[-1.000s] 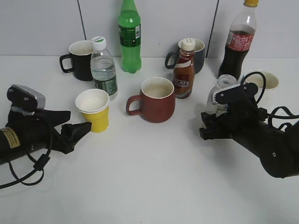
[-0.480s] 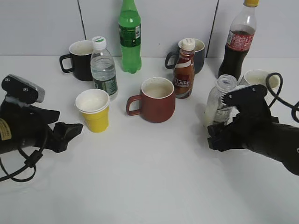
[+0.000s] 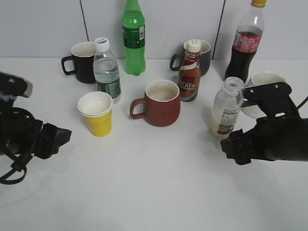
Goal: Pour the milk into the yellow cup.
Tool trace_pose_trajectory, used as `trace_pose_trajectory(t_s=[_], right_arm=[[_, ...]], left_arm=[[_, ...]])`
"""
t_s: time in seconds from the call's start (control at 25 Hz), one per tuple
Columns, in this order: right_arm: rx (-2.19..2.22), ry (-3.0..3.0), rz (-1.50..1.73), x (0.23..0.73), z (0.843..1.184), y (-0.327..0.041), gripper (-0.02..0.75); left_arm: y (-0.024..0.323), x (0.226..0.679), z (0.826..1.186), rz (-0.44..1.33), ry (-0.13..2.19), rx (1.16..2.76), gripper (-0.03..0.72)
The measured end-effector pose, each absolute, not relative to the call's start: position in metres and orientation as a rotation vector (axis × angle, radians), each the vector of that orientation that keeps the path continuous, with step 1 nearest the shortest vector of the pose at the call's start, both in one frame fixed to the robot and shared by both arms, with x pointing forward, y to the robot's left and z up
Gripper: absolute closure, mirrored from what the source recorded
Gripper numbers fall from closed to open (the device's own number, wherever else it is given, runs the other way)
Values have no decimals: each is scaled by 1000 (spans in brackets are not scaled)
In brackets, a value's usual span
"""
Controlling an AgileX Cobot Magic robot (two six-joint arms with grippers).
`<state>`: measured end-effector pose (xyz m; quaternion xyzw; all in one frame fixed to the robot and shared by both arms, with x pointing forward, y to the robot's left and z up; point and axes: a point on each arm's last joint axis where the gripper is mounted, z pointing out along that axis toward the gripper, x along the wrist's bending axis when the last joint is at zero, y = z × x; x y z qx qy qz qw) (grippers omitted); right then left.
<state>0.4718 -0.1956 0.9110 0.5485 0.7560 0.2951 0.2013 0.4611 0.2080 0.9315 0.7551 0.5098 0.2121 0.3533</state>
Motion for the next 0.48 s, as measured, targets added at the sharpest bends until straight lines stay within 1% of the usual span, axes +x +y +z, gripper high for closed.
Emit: trace_pose_trajectory(t_s=[0.16,0.24,0.28,0.32,0.36,0.4,0.44,0.48], right_arm=[[1561,2214,810,454,931,-197,201],[1568,2253,815,445,942,-198,200],[1569,2270,822,440,948,-199,201],[1562,2291,826,434,954,-200,201],[1546,2307,833,428,961,-201,201],[1530,2340,822,423,966,-203,201],[1510,2368,816,416,974,-204,201],[1491,2384,818,411,981,-206,201]], left_arm=[[212,445,949,520,1391,1960,106],[218,432,968,494,1457,1954,106],[218,431,969,491,1463,1953,106],[222,424,984,479,1491,1956,106],[224,420,992,473,1502,1954,106],[227,411,1010,460,1519,1949,110],[227,411,1010,460,1519,1949,110],[234,396,1035,453,1531,1951,121]])
